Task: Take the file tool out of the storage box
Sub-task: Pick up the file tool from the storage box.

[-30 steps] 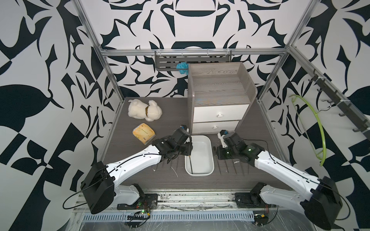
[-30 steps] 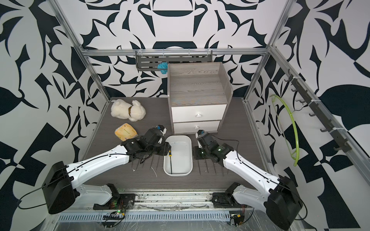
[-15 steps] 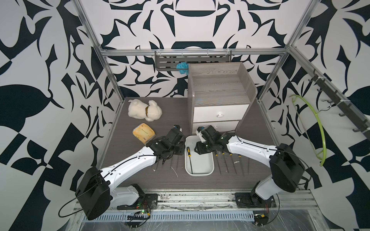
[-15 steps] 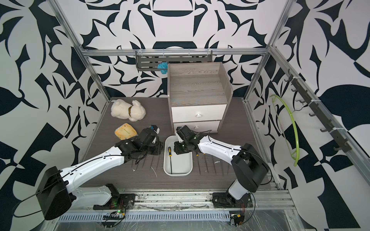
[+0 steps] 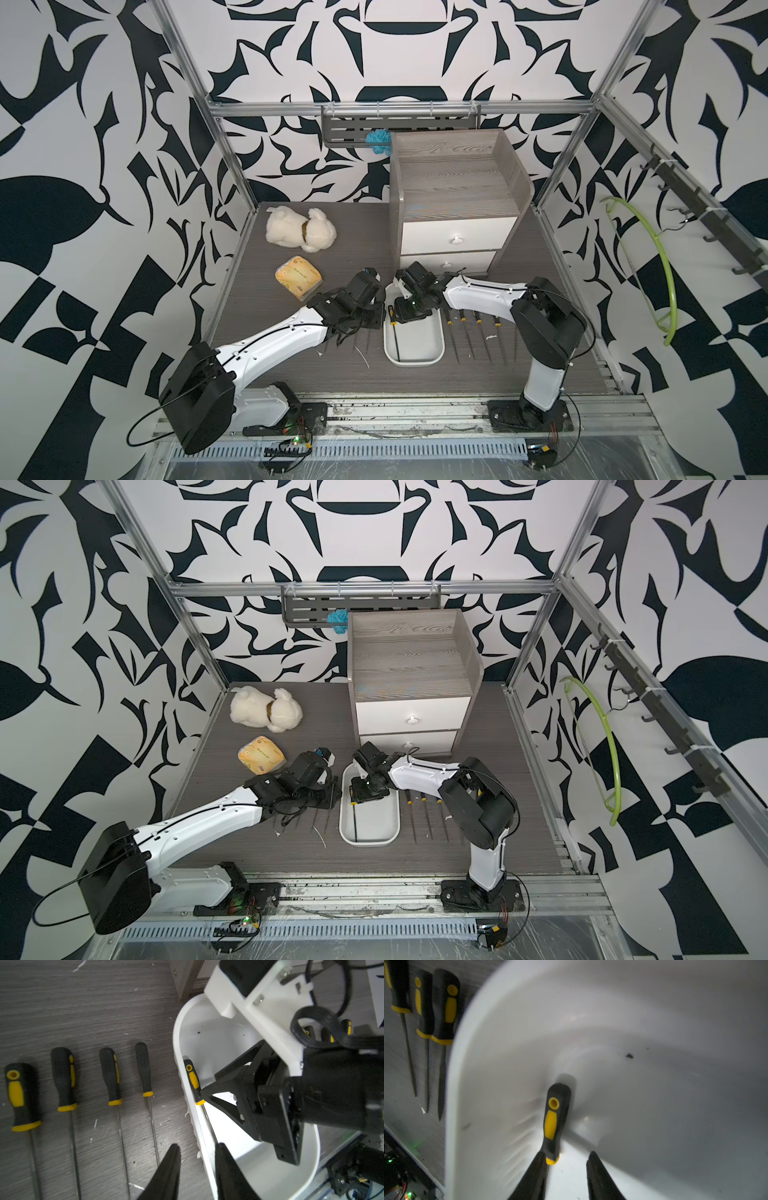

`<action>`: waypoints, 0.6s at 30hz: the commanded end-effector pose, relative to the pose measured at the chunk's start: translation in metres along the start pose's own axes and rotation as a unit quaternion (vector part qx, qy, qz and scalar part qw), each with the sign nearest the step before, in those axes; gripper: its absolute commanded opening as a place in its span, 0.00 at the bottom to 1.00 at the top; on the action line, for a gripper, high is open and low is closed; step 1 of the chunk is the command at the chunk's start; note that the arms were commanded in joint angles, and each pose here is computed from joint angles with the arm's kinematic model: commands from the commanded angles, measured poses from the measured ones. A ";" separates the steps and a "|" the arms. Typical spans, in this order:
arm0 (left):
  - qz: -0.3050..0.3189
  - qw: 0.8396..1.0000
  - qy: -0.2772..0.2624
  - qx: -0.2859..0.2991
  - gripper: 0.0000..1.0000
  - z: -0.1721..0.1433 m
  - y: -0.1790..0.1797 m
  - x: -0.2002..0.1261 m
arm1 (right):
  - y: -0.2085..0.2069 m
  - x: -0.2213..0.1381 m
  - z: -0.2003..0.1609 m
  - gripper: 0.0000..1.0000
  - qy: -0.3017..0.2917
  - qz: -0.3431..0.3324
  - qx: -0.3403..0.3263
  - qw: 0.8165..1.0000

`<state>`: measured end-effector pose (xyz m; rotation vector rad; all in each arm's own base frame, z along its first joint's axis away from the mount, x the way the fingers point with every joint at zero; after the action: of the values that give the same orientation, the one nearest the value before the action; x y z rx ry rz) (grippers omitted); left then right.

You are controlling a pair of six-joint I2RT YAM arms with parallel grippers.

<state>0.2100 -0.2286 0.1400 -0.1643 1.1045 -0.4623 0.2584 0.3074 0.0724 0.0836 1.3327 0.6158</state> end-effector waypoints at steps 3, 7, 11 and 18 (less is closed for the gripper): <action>0.005 0.999 0.040 -0.004 0.30 -0.013 0.003 0.016 | 0.011 -0.012 0.008 0.37 -0.023 -0.012 -0.025 0.999; 0.007 0.999 0.043 -0.002 0.26 -0.014 0.002 0.018 | 0.016 -0.008 0.007 0.37 -0.022 -0.007 -0.028 0.999; 0.012 0.999 0.040 -0.003 0.24 -0.015 0.004 0.016 | 0.014 0.004 0.003 0.38 0.002 -0.028 -0.032 0.999; 0.016 0.999 0.045 -0.003 0.26 -0.015 0.004 0.018 | -0.024 0.002 -0.005 0.32 0.032 -0.169 -0.033 0.985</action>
<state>0.2070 -0.2330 0.1202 -0.1444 1.1753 -0.4496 0.2631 0.3135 0.0631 -0.0718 1.3282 0.5179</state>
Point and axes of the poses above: each gripper's point midway between its finger pads, its own x axis out along the fingers, its own y axis along the line the jaws close on, z = x × y, the point moved 4 cm from there along -x, back along the fingers, and after that the axes turned 2 degrees about -x, right-handed, at the moved point
